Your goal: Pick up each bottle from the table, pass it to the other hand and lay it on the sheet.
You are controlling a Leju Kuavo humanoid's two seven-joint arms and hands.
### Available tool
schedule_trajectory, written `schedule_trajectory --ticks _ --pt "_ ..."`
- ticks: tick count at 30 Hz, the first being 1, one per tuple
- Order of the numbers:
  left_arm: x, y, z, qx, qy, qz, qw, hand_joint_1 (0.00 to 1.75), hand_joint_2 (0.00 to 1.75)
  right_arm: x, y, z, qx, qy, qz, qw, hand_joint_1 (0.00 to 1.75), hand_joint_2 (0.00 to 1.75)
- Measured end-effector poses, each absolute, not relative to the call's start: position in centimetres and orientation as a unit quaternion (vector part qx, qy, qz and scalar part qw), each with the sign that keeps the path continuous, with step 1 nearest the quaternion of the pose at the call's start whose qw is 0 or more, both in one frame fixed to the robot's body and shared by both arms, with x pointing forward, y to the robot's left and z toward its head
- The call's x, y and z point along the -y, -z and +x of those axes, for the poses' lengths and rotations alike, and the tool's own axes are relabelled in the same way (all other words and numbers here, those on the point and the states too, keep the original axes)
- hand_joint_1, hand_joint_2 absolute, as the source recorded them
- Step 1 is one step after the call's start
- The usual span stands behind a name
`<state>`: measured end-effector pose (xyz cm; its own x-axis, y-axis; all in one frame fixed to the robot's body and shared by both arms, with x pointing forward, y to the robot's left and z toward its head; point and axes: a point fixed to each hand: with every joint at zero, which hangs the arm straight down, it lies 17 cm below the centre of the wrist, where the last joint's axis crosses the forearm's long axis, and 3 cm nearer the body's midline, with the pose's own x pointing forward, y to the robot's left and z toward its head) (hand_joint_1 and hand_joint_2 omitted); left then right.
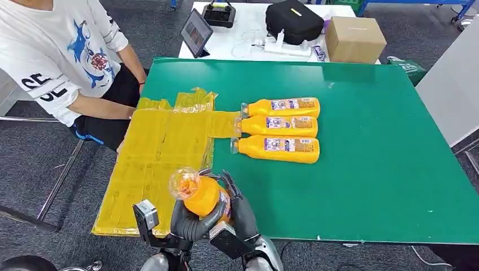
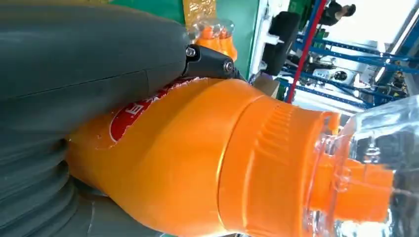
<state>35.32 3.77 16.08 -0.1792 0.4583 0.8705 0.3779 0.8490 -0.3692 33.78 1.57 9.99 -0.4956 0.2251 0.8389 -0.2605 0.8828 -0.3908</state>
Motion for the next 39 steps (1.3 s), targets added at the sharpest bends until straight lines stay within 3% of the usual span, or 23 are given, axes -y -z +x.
schedule_trajectory --ticks 9,18,26,31,39 --pt "-7.9 -17.3 38.0 0.803 -0.070 -0.185 0.562 1.75 1.75 -0.5 -15.2 32.9 0.857 -0.171 0.076 0.481 0.00 0.00" --pt "-18.2 -24.7 42.3 0.886 -0.011 0.212 0.412 1.75 1.75 6.1 -23.0 34.2 0.902 -0.029 0.032 0.429 0.00 0.00" --pt "-18.5 -25.6 47.8 0.838 0.164 0.381 0.356 1.75 1.75 11.6 -27.8 34.6 0.918 0.072 -0.020 0.390 0.00 0.00" --pt "-17.5 -22.4 51.5 0.787 0.281 0.402 0.373 1.75 1.75 12.4 -29.2 34.5 0.924 0.084 -0.025 0.373 0.00 0.00" --pt "-16.4 -11.4 54.5 0.664 0.518 0.360 0.402 1.75 1.75 11.5 -29.6 34.5 0.927 0.069 0.006 0.368 0.00 0.00"
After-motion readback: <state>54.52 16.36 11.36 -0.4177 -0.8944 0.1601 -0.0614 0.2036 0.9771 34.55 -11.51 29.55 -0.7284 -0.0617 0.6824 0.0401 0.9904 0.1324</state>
